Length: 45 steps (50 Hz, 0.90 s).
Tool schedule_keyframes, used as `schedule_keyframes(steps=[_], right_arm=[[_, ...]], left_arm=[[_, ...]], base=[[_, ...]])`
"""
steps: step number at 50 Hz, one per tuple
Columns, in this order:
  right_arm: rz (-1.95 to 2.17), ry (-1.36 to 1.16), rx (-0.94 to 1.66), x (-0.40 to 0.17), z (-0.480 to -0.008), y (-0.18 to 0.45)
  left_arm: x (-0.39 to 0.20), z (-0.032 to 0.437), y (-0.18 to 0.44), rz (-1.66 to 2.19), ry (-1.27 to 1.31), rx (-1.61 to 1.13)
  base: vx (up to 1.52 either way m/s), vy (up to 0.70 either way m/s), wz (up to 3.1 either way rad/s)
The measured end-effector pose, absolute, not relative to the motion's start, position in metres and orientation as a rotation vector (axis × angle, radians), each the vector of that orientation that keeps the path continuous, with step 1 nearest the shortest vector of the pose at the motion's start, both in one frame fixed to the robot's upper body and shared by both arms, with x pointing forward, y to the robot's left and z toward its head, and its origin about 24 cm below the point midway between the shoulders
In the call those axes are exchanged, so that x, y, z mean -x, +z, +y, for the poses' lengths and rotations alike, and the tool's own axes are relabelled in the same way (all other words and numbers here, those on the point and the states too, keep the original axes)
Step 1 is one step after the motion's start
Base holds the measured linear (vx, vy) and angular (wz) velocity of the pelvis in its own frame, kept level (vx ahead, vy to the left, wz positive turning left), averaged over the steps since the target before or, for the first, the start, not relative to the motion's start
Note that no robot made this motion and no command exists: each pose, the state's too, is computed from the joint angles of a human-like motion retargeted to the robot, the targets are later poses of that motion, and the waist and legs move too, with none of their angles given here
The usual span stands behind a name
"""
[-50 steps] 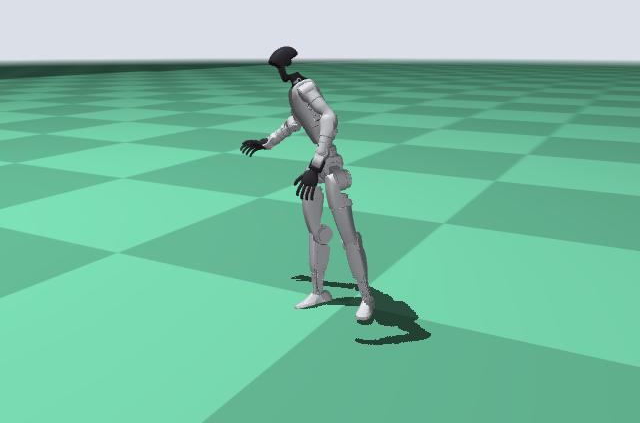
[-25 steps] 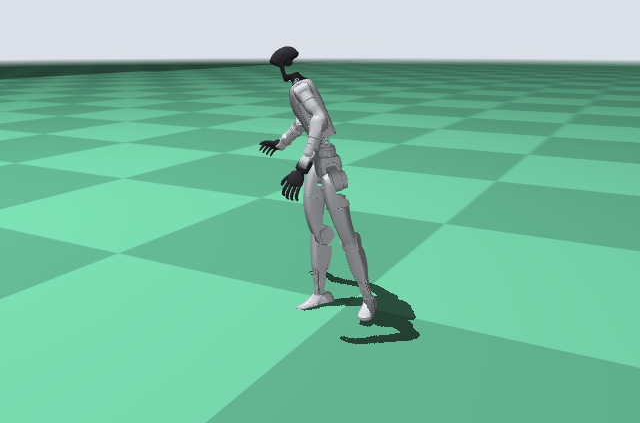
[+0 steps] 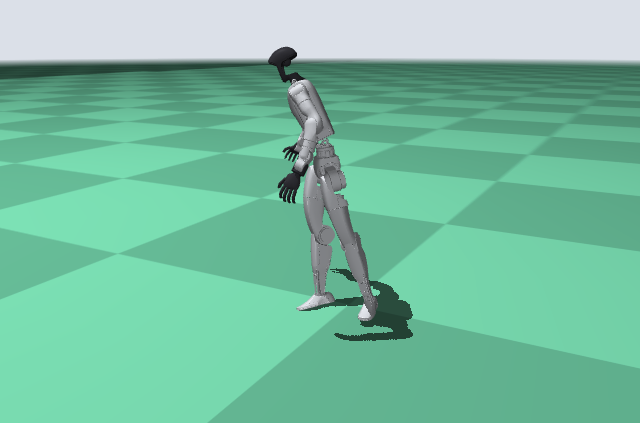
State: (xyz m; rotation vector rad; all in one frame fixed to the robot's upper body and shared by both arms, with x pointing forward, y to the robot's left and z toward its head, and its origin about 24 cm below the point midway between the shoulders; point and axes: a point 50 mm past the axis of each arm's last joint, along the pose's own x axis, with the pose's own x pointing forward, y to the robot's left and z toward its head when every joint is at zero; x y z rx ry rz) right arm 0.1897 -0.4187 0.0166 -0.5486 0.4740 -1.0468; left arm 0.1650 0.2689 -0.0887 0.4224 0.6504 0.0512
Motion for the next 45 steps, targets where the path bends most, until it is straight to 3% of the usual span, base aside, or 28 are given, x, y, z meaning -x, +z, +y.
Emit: schedule_keyframes(steps=[5,8,12,19,22,25,29,32,35,40,45], right_arm=[[0.275,-0.509,0.398,-0.213,-0.371,0.022],[0.298,-0.406,0.336,-0.209,-0.367,0.018],[0.455,-0.611,0.383,-0.181,-0.396,0.0],[0.729,-1.268,0.366,-0.125,-0.444,-0.012],[0.733,-1.359,0.346,-0.125,-0.446,-0.008],[0.636,-1.222,0.362,-0.148,-0.438,-0.003],[0.439,-0.749,0.447,-0.192,-0.406,0.01],[0.298,-0.481,0.319,-0.212,-0.378,0.022],[0.282,-0.402,0.257,-0.214,-0.369,0.022],[0.471,-0.736,0.383,-0.177,-0.405,0.0],[0.676,-1.213,0.319,-0.124,-0.436,-0.017]], left_arm=[[-0.152,0.267,-0.097,0.703,-0.044,-0.459],[-0.152,0.267,-0.098,0.716,-0.085,-0.466],[-0.159,0.27,-0.092,0.683,-0.058,-0.464],[-0.173,0.278,-0.08,0.628,0.074,-0.412],[-0.175,0.279,-0.079,0.622,0.089,-0.422],[-0.174,0.278,-0.08,0.628,0.056,-0.437],[-0.167,0.278,-0.082,0.636,0.004,-0.486],[-0.159,0.277,-0.087,0.667,-0.05,-0.498],[-0.157,0.278,-0.088,0.685,-0.063,-0.498],[-0.17,0.283,-0.08,0.638,-0.006,-0.515],[-0.188,0.284,-0.068,0.573,0.081,-0.447]], base=[[0.01,-0.05,-0.24],[0.0,-0.01,-0.06],[0.0,0.0,0.0],[0.0,0.0,0.0],[0.0,0.0,0.0],[-0.01,0.0,-0.15],[-0.01,-0.02,-0.25],[-0.01,-0.02,-0.13],[0.0,0.0,0.0],[-0.01,-0.01,0.16],[-0.01,0.03,0.48]])
